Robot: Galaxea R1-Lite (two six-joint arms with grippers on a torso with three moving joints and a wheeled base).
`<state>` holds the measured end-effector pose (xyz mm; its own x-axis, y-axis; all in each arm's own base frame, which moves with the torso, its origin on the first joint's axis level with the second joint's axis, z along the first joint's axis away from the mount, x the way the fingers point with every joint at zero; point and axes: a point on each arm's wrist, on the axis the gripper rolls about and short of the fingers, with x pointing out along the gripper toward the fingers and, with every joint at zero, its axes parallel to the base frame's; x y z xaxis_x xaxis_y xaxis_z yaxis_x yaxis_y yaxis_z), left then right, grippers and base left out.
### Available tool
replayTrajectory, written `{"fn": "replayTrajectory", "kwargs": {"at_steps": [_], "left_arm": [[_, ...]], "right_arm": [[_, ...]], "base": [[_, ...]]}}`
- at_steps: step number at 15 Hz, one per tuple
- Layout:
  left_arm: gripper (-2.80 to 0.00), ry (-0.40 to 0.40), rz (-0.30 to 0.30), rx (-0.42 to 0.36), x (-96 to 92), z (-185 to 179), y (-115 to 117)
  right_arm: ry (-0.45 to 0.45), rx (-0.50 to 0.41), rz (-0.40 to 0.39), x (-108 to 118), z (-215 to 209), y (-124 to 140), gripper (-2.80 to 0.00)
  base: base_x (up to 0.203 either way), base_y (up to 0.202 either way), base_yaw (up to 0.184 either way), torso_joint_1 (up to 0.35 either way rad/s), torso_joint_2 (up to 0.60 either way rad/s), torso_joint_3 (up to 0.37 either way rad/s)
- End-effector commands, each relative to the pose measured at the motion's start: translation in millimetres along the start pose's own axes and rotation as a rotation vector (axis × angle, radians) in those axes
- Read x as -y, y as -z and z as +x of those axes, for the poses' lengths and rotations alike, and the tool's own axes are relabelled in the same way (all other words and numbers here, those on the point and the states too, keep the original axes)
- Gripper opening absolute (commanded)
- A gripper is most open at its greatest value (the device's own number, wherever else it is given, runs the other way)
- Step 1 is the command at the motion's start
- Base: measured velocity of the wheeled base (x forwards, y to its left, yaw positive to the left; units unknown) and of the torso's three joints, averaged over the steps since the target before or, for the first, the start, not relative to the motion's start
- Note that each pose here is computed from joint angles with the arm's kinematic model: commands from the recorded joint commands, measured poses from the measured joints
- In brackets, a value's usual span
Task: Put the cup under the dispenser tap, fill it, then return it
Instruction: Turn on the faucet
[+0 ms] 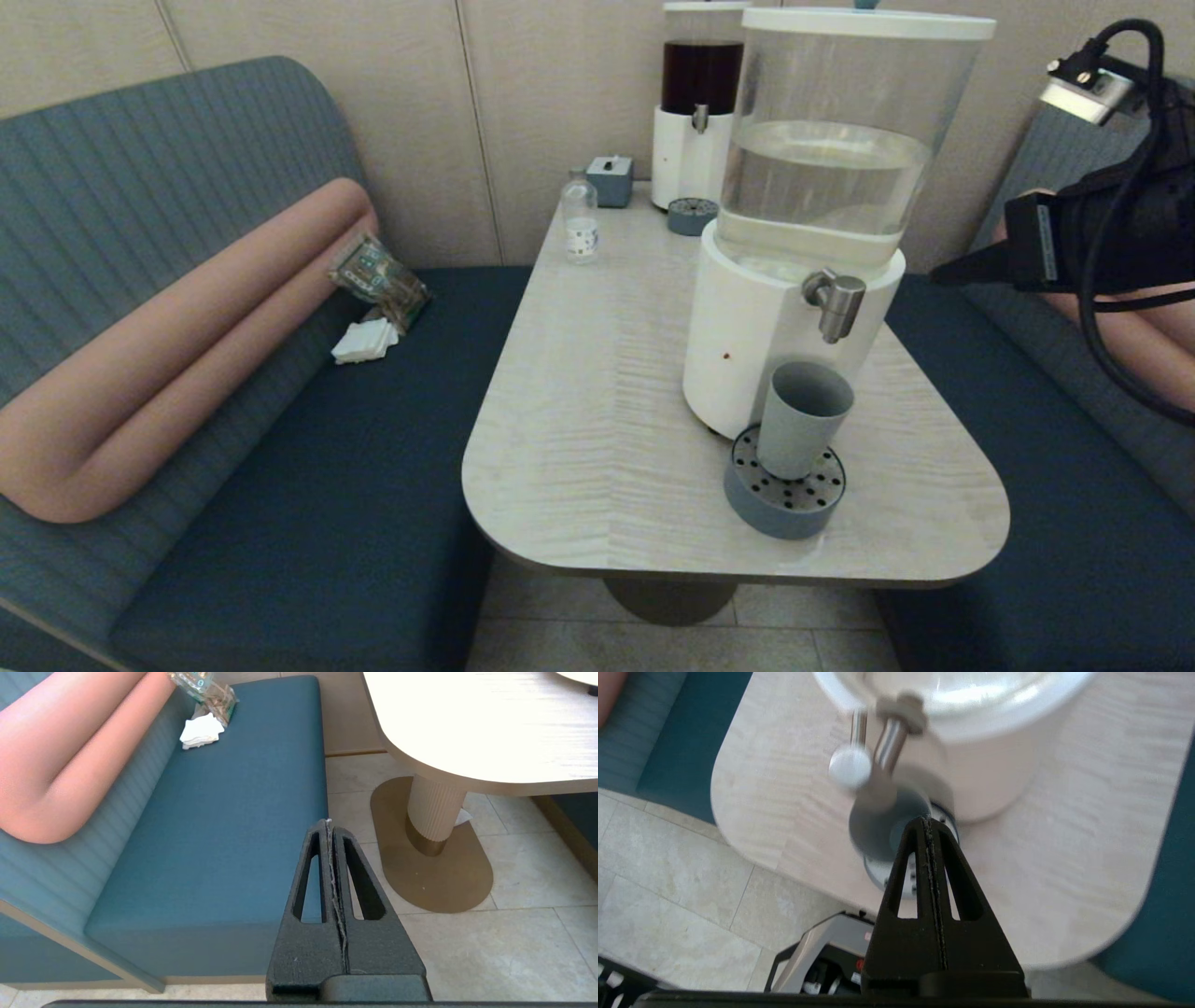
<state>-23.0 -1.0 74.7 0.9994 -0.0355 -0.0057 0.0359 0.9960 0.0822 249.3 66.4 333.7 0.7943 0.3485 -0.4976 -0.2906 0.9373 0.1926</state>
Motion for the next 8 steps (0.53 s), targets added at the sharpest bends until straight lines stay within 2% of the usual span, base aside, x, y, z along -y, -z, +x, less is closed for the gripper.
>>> {"fn": "replayTrajectory", "kwargs": {"at_steps": [1, 8], "left_arm": [[-2.8, 0.0, 0.0, -0.002, 0.0, 0, 0], [-2.8, 0.0, 0.0, -0.002, 0.0, 0, 0]], "right_arm": [[-0.008, -0.025, -0.002, 0, 22, -1, -2.8], [-0.013, -0.015, -0.011, -2, 47, -9, -2.8]], "base": [[0.0, 0.0, 0.0, 0.0, 0.0, 0.0], [0.0, 0.0, 0.0, 0.0, 0.0, 0.0]]}}
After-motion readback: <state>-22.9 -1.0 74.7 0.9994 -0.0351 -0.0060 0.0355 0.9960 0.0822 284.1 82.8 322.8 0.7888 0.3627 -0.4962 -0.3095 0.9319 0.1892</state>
